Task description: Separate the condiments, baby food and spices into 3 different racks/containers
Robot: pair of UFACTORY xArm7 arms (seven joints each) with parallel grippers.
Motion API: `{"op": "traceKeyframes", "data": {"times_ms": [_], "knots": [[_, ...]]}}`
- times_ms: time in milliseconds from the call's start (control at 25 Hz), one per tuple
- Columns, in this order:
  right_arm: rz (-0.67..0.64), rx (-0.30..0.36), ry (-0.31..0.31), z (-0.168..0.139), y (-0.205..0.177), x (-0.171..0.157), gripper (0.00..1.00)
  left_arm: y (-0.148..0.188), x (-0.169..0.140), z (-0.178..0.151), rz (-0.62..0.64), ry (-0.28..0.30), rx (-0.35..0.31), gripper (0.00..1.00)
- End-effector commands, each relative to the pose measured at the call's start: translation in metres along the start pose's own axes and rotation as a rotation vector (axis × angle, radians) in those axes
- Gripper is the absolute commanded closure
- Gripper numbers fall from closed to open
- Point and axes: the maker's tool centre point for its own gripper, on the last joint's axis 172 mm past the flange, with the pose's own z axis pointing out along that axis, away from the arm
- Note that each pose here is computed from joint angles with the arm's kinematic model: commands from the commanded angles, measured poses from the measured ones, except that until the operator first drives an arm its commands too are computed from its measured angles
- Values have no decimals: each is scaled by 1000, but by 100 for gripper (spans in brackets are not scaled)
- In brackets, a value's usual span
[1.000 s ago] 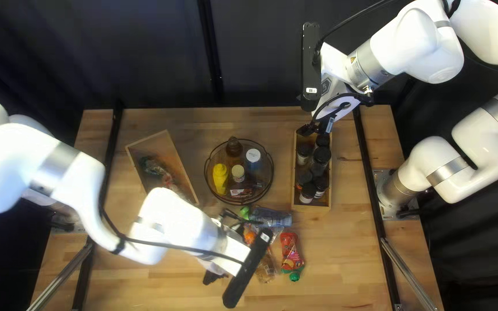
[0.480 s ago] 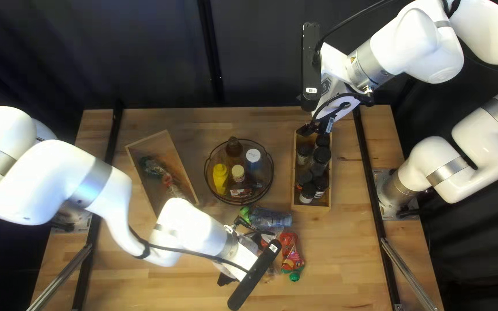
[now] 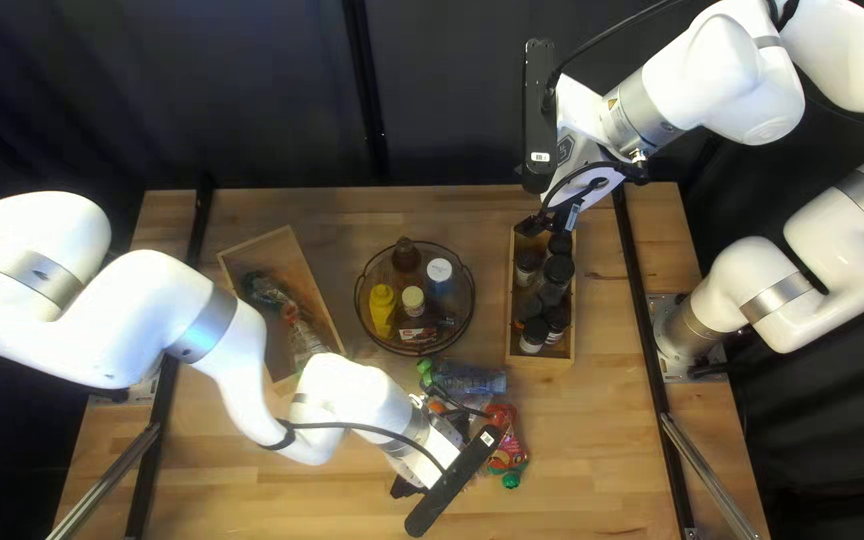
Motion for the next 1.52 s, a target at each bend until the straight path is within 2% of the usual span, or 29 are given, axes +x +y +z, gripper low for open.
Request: {"op": "traceKeyframes", "data": {"times_ms": [40,240,320,360,400,440,480,520,560,960,1040,1520], "knots": [[0,0,0,0,0,0,0,0,5,13,2,-1,-1,0],[0,0,0,0,0,0,0,1,8,20,8,-3,-14,0],[0,0,0,0,0,0,0,2,7,20,7,-5,-18,11],[0,0,0,0,0,0,0,2,7,21,7,-5,-19,11],[0,0,0,0,0,0,0,2,7,21,6,-6,-21,37],[0,0,0,0,0,0,0,2,8,21,6,-6,-23,46],[0,0,0,0,0,0,0,2,8,21,5,-6,-25,66],[0,0,0,0,0,0,0,2,8,21,4,-7,-27,82],[0,0,0,0,0,0,0,2,8,21,4,-7,-27,88],[0,0,0,0,0,0,0,2,6,24,-5,-9,-34,93],[0,0,0,0,0,0,0,2,6,22,-6,-11,-34,98],[0,0,0,0,0,0,0,21,11,-61,-8,-57,-1,100]]}}
